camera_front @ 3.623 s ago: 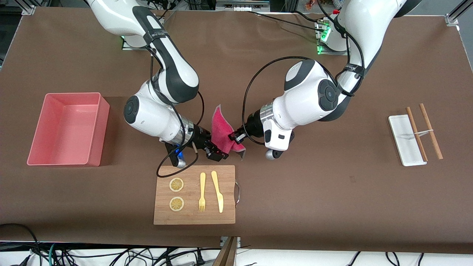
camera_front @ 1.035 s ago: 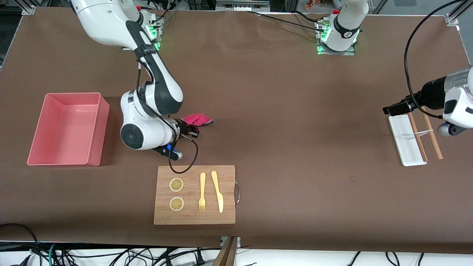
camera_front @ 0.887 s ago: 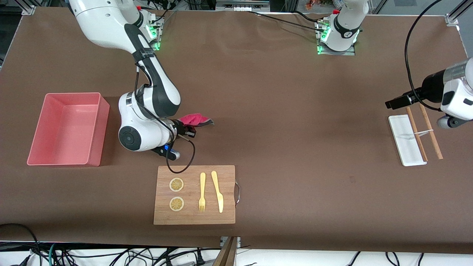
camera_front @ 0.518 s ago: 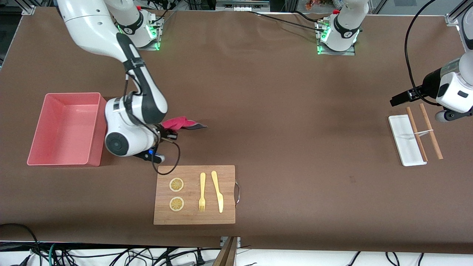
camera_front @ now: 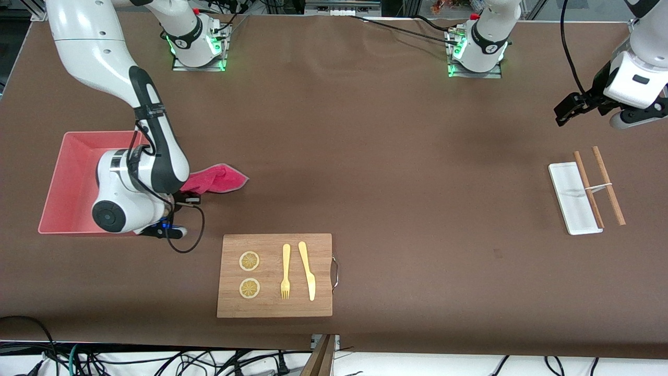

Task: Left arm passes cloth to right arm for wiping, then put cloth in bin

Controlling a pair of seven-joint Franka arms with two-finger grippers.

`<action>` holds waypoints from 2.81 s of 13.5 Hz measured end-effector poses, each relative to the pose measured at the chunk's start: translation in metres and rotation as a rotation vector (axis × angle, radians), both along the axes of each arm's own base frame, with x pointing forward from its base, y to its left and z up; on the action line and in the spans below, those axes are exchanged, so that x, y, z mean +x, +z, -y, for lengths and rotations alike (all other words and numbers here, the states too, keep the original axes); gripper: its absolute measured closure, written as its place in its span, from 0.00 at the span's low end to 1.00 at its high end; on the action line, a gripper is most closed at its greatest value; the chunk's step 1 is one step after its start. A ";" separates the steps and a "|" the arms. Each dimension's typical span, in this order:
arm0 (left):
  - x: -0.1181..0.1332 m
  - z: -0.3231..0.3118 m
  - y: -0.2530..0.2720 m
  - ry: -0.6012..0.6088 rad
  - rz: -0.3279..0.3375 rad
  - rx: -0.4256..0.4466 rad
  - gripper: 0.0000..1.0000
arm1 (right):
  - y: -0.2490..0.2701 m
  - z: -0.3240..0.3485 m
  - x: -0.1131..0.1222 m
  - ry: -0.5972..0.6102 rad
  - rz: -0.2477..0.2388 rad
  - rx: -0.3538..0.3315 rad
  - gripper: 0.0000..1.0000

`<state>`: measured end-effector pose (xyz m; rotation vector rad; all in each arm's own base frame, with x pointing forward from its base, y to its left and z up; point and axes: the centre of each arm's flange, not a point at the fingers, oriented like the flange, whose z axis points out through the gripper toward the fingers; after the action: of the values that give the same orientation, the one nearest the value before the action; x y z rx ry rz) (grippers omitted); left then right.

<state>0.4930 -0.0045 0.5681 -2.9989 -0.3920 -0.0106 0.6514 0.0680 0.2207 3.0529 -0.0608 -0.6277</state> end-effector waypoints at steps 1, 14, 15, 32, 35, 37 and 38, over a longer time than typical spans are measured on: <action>0.002 0.000 0.002 -0.004 0.009 -0.002 0.00 | 0.001 0.010 0.002 0.042 0.011 -0.011 0.96; 0.025 -0.007 0.015 -0.053 -0.037 -0.109 0.00 | -0.022 -0.164 -0.005 -0.187 0.183 0.143 0.96; 0.033 -0.012 0.022 -0.048 -0.060 -0.120 0.00 | -0.020 -0.187 -0.009 -0.221 0.201 0.150 0.96; 0.063 0.016 0.047 -0.107 -0.076 -0.126 0.00 | -0.027 -0.165 0.009 -0.277 0.163 0.161 0.96; 0.064 0.017 0.045 -0.138 -0.084 -0.126 0.00 | -0.028 -0.081 0.021 -0.137 0.118 0.138 0.96; 0.064 0.013 0.047 -0.174 -0.080 -0.128 0.00 | -0.027 -0.044 0.023 -0.063 0.099 0.129 0.96; 0.064 0.011 0.049 -0.187 -0.078 -0.128 0.00 | -0.024 -0.031 0.024 -0.035 0.095 0.126 0.96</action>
<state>0.5568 -0.0155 0.6175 -3.1384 -0.1064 0.1196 0.6754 0.0991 0.1967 3.2085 -0.0794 -0.5073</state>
